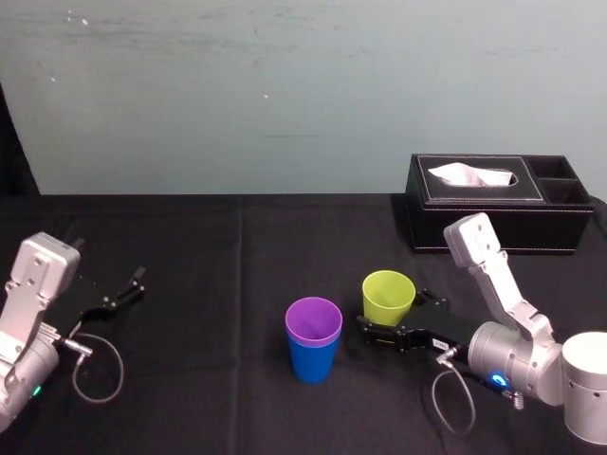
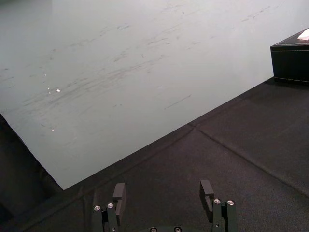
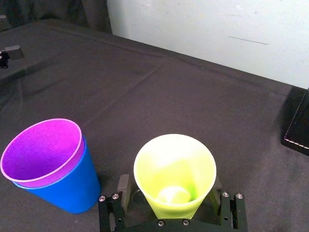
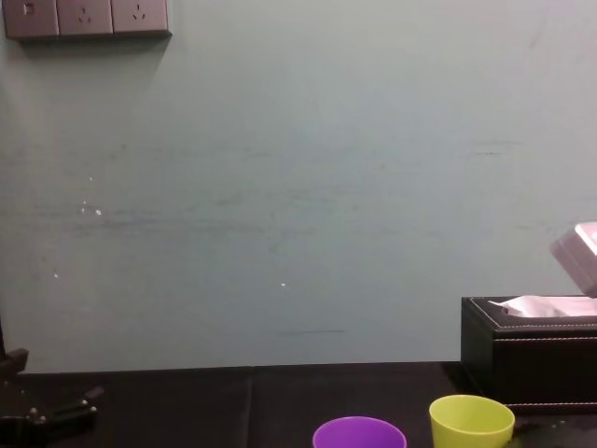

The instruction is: Stack the three plastic cups sequentially using one hand.

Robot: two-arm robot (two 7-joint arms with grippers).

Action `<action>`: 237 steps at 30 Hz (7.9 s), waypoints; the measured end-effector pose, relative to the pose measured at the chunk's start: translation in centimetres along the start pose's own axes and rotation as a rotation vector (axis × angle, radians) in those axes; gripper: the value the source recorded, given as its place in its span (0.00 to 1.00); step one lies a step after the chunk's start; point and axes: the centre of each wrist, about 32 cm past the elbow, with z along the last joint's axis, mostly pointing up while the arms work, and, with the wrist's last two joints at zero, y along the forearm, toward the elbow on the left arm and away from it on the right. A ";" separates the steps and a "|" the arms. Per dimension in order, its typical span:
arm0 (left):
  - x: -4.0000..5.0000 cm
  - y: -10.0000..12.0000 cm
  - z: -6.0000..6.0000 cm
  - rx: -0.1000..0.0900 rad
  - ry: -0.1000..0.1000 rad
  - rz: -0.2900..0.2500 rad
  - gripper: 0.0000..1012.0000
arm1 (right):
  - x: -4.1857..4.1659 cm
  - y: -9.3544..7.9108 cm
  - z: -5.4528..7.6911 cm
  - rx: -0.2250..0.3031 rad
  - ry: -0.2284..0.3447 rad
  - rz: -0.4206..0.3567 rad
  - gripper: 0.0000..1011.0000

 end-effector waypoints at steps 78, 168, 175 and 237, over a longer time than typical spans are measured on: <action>0.00 0.0 0.0 0.000 0.000 0.000 0.99 | 1.15 -1.6 7.5 0.080 -0.024 0.085 0.72; 0.00 0.0 0.0 0.000 0.000 0.000 0.99 | -2.39 -0.6 8.3 0.037 -0.089 0.316 0.72; 0.00 0.0 0.0 0.000 0.000 0.000 0.99 | -2.29 -0.4 8.4 0.048 -0.088 0.310 0.72; 0.00 0.0 0.0 0.000 0.000 0.000 0.99 | -2.48 1.1 5.9 0.033 -0.066 0.317 0.93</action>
